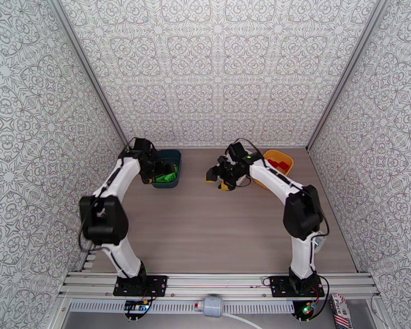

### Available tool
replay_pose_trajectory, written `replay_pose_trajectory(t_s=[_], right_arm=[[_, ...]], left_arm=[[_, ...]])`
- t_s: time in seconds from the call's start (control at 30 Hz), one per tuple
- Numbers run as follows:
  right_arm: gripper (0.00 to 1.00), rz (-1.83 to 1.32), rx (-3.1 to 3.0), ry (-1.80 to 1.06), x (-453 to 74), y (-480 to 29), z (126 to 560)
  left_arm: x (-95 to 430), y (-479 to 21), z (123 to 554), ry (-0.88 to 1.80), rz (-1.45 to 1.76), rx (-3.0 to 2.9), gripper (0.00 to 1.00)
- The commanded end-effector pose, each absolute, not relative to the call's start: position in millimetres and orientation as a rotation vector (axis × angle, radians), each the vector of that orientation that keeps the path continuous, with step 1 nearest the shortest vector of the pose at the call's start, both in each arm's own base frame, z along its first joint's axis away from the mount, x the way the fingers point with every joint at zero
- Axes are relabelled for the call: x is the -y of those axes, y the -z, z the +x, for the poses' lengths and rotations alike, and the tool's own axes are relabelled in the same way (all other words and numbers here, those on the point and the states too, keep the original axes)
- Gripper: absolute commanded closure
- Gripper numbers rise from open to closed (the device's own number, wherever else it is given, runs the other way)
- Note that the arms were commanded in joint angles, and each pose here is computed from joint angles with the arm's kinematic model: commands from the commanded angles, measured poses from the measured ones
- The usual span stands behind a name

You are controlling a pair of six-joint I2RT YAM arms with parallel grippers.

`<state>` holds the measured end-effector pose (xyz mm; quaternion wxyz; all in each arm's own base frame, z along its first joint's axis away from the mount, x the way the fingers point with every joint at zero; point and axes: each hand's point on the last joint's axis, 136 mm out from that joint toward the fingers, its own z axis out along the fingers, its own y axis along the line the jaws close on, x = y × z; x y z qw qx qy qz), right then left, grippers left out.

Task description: Sort the legos into containers by color

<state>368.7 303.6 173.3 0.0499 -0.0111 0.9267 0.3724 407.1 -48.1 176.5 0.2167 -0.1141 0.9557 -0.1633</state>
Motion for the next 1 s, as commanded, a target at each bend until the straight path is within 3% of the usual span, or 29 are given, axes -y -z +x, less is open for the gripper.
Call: replay_pose_trajectory(t_s=[0.0, 0.23, 0.4, 0.53, 0.6, 0.67, 0.77, 0.97], right_arm=[[0.17, -0.027, -2.823, -0.94, -264, -170, 366], [0.17, 0.103, -2.714, -0.683, -182, -192, 371], [0.18, 0.185, -2.504, -0.366, -119, -242, 376], [0.15, 0.197, -2.206, -0.217, -82, -295, 376], [0.01, 0.173, -2.082, -0.148, -69, -304, 375], [0.01, 0.227, -1.955, -0.083, -52, -303, 372], [0.01, 0.354, -1.833, 0.014, -21, -288, 360], [0.01, 0.3, -1.897, 0.237, -4, -227, 369]], left_arm=[[46, -209, 393, 0.399, -0.243, -2.505, 0.01], [13, -250, 360, 0.242, -0.288, -2.29, 0.01], [-5, -283, 356, 0.19, -0.316, -2.091, 0.01], [-28, -318, 352, 0.046, -0.334, -1.784, 0.0], [-25, -323, 349, 0.057, -0.262, -1.593, 0.01], [-16, -324, 340, 0.104, -0.173, -1.464, 0.01], [-30, -290, 345, 0.029, -0.234, -1.621, 0.01], [-42, -206, 336, -0.2, -0.16, -1.682, 0.01]])
